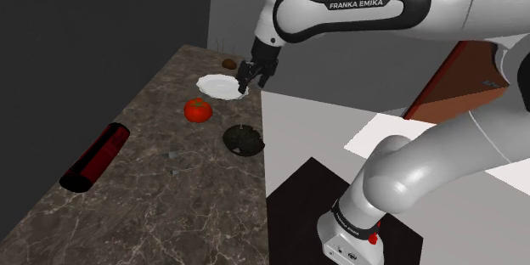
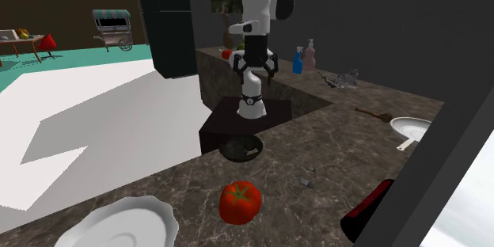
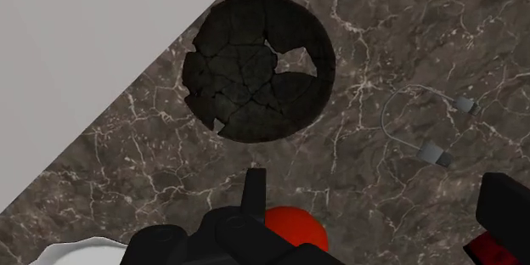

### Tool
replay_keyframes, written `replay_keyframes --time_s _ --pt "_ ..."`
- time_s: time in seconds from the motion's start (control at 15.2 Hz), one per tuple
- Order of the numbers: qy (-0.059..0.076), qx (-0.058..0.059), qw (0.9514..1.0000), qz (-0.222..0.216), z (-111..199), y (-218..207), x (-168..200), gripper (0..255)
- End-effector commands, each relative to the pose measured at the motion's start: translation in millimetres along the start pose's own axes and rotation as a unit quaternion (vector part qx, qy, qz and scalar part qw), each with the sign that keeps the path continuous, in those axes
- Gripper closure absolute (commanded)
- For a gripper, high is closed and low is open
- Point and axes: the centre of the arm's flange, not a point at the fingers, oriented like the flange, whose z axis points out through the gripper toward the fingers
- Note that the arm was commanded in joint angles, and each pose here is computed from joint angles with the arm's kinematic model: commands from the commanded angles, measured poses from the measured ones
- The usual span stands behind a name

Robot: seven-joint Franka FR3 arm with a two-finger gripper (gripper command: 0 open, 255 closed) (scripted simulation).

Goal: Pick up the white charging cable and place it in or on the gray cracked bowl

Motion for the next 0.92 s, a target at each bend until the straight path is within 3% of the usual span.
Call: replay_keyframes --time_s 0.0,0.86 --pt "-0.003 0.0 1.0 -0.005 19.7 -16.0 10.1 0" --pt "-0.027 -0.004 0.9989 -0.037 153.4 -108.3 75.3 0"
